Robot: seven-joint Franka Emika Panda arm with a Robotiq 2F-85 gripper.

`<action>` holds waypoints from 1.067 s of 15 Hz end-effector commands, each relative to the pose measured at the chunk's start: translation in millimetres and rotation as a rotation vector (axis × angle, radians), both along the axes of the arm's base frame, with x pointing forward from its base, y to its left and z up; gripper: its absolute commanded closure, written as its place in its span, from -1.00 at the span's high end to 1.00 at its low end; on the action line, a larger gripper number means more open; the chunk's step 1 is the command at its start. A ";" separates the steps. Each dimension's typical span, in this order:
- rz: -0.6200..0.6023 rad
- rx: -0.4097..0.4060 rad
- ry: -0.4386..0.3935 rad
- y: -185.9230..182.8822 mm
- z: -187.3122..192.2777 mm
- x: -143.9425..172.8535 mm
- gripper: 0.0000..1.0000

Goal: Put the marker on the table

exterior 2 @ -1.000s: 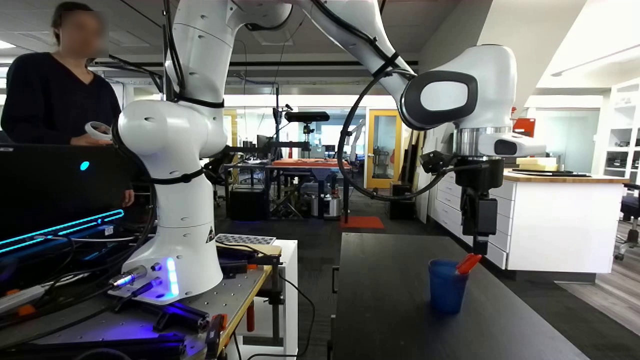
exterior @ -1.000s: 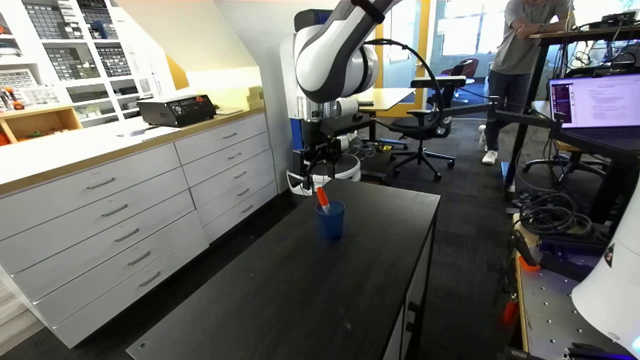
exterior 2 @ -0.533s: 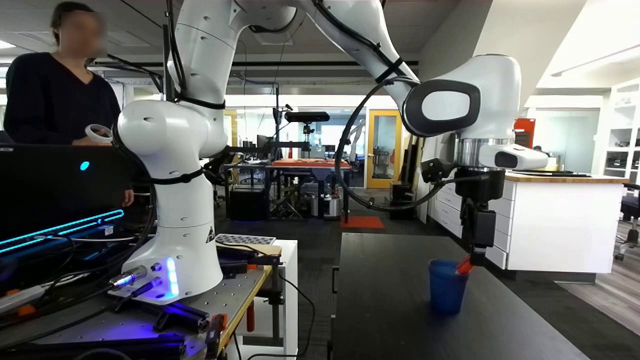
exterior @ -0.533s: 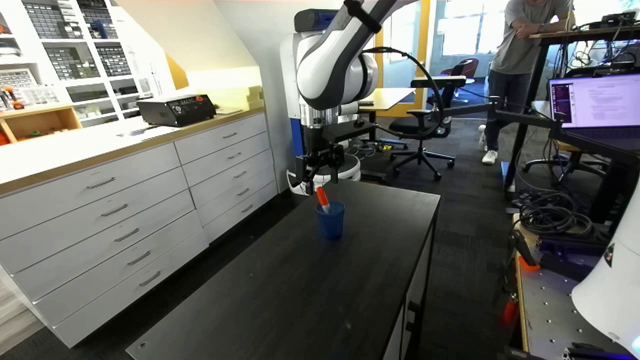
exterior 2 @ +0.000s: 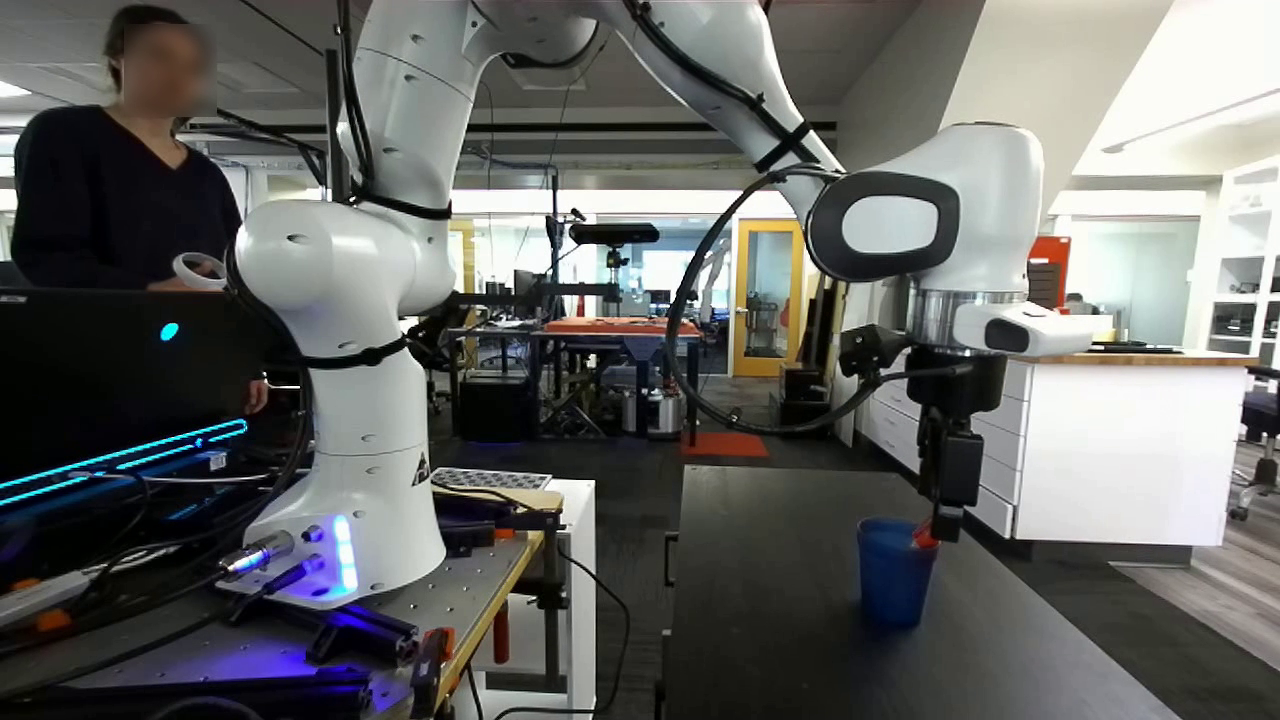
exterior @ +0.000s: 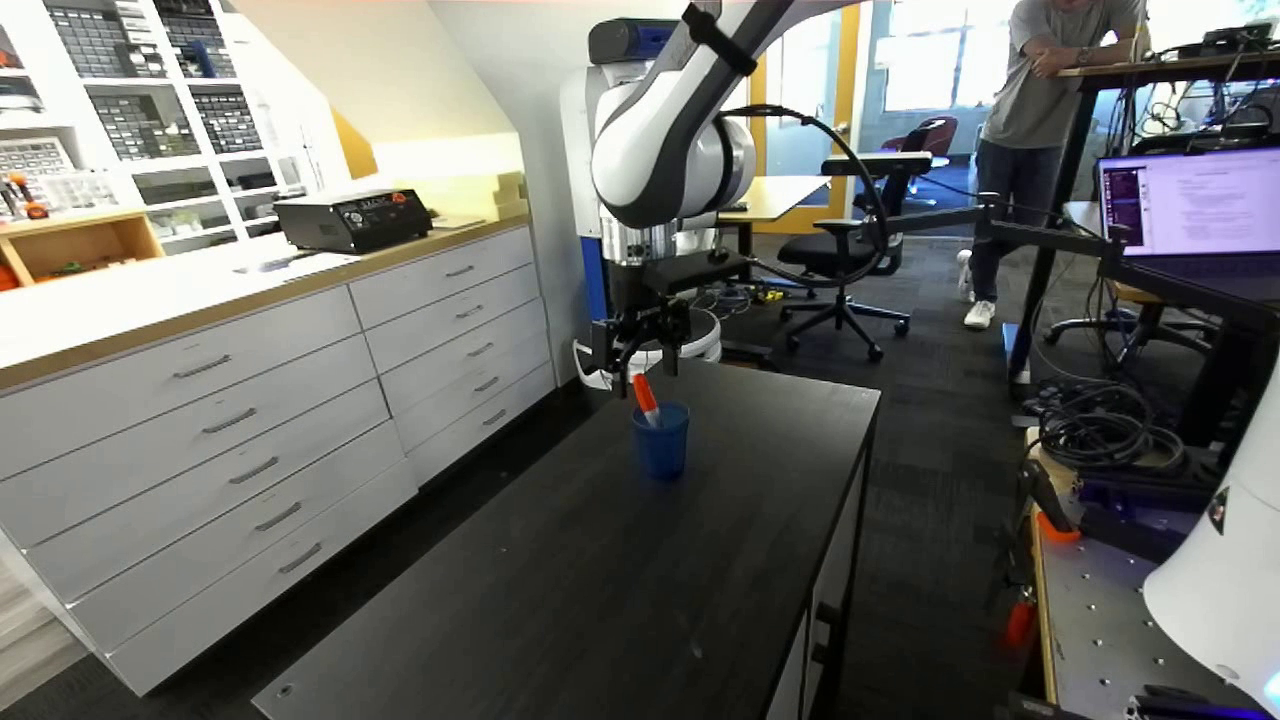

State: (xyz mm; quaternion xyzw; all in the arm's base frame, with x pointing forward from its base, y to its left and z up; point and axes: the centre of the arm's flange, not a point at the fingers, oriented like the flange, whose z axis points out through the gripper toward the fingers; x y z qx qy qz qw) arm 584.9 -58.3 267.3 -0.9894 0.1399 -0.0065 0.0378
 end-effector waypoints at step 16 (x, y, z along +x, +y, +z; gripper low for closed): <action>0.000 0.026 0.002 -3.0 -1.1 9.8 -0.37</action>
